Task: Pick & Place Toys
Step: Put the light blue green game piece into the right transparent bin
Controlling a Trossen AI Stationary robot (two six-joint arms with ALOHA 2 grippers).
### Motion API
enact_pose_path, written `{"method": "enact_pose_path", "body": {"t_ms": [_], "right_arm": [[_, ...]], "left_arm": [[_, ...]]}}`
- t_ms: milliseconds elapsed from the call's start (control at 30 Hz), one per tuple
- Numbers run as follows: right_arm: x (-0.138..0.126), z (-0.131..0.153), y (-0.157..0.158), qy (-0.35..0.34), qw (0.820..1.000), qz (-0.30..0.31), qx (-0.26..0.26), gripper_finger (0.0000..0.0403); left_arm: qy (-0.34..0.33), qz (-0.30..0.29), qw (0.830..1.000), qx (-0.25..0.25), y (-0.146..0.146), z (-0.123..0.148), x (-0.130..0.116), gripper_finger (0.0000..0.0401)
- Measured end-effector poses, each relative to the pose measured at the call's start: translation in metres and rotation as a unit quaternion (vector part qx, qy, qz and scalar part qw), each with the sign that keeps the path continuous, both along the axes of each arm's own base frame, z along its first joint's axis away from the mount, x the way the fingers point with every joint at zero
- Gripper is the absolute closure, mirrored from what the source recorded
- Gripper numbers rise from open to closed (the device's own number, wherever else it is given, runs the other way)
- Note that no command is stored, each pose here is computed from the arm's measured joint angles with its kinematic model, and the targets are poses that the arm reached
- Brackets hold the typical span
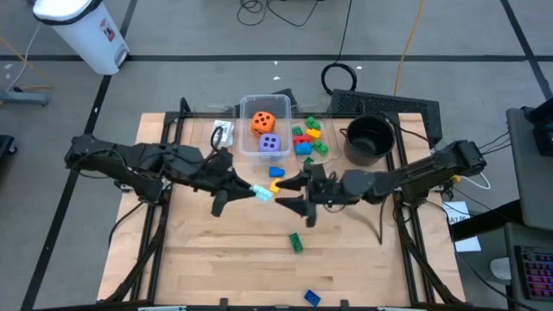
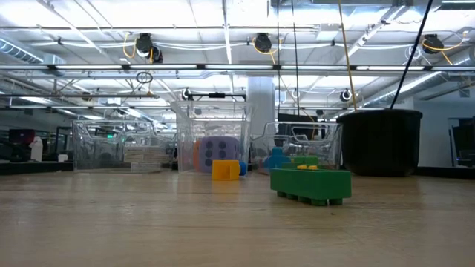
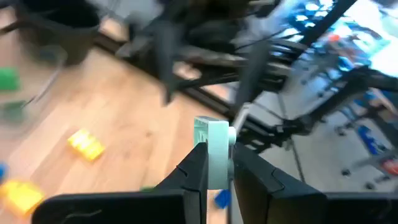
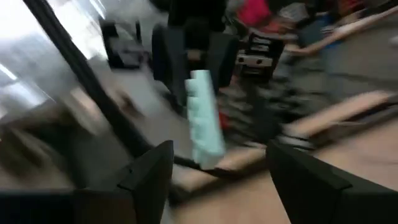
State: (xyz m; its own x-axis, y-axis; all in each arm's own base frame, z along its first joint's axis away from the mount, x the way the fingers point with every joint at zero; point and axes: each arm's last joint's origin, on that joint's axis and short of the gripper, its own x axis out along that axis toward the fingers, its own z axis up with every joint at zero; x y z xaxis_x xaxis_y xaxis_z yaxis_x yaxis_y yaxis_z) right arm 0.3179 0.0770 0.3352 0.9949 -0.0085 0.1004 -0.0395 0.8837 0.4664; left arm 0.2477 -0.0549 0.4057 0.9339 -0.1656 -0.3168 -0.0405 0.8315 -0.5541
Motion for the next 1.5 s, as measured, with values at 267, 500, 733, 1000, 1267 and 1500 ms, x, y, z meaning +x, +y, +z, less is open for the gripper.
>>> {"method": "enact_pose_path", "body": {"t_ms": [267,500,733,1000,1267,1500], "right_arm": [[-0.001,0.05,0.025,0.098,0.952,-0.161,-0.242,0.0151],[-0.007,0.047,0.032,0.137,0.919,-0.219,-0.296,0.0151],[-0.008,0.039,0.03,0.18,0.901,-0.234,-0.319,0.0151],[-0.01,0.033,0.029,0.211,0.884,-0.24,-0.341,0.0151],[-0.01,0.028,0.023,0.231,0.88,-0.246,-0.333,0.0151],[-0.01,0.028,0.019,0.24,0.867,-0.282,-0.333,0.0168]], "left_arm": [[0.073,0.062,0.995,-0.03,0.012,-0.02,0.014,0.0356],[0.042,0.101,0.992,-0.062,0.027,-0.024,0.038,0.0345],[0.0,0.089,0.992,-0.092,0.038,-0.029,0.064,0.0357],[-0.008,0.109,0.989,-0.105,0.048,-0.03,0.068,0.0344],[-0.032,0.108,0.987,-0.111,0.048,-0.025,0.069,0.0357],[-0.034,0.112,0.986,-0.118,0.049,-0.025,0.069,0.0339]]}}
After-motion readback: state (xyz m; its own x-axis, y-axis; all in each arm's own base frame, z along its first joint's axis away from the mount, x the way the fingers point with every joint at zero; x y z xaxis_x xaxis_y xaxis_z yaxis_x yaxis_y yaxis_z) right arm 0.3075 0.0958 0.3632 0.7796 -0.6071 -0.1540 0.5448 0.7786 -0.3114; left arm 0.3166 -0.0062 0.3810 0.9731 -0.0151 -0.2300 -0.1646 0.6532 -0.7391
